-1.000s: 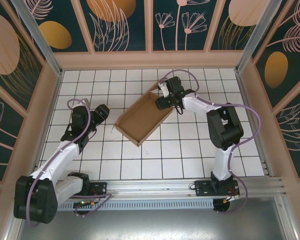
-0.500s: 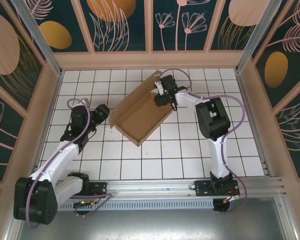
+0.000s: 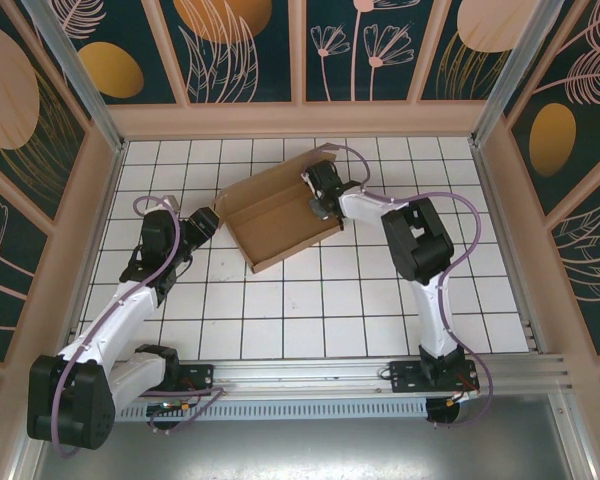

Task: Fold the paper box

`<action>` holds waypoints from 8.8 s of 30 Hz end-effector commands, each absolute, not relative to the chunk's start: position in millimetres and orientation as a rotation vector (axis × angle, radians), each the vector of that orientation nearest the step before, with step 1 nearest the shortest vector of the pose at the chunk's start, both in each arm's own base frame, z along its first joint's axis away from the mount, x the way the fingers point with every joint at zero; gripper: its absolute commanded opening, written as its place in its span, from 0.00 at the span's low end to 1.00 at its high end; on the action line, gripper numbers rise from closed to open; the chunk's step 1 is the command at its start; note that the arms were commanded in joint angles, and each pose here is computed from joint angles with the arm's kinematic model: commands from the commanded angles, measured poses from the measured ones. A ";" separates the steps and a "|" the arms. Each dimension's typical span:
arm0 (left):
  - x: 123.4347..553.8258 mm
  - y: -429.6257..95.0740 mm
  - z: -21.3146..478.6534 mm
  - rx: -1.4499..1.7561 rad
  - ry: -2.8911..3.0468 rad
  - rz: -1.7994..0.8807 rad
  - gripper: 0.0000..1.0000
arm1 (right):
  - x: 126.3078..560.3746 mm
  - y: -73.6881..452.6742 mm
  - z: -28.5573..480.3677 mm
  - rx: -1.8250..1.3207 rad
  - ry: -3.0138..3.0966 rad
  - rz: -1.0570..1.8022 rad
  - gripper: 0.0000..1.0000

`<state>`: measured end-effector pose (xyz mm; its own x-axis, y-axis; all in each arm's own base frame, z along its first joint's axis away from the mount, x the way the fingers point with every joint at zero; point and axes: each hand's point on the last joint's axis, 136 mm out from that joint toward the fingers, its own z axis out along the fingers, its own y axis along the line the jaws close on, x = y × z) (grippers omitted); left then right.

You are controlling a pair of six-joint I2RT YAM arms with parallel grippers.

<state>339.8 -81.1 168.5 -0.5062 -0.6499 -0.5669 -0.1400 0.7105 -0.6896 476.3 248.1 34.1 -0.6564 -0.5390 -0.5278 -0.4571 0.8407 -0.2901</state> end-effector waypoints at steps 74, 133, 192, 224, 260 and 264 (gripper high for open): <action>443.3 -132.0 176.1 0.618 1.951 -0.386 0.00 | 510.0 169.3 214.2 -0.899 1.671 0.430 0.61; 451.1 -143.6 199.3 0.216 1.898 -0.545 0.00 | 498.4 219.9 225.1 -0.562 1.734 0.476 0.00; 374.0 -139.0 81.7 -0.258 2.078 -0.695 0.00 | 381.2 249.9 111.1 0.064 1.761 0.624 0.19; 379.7 -117.4 74.9 -0.308 2.052 -0.551 0.00 | 269.9 220.8 210.5 -0.203 1.661 0.850 0.56; 341.2 -145.5 78.5 -0.315 2.112 -0.687 0.45 | 408.0 237.8 104.4 -0.092 2.322 0.761 0.27; 331.5 -143.6 78.9 -0.363 2.139 -0.713 0.45 | 411.4 233.2 103.4 -0.092 2.321 0.715 0.28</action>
<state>341.5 -145.8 83.3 -0.5892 -0.4588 -0.6651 0.0304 0.8100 -0.5857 407.5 238.0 112.2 -0.7523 0.1559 -0.6401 -0.2718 0.8117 0.5170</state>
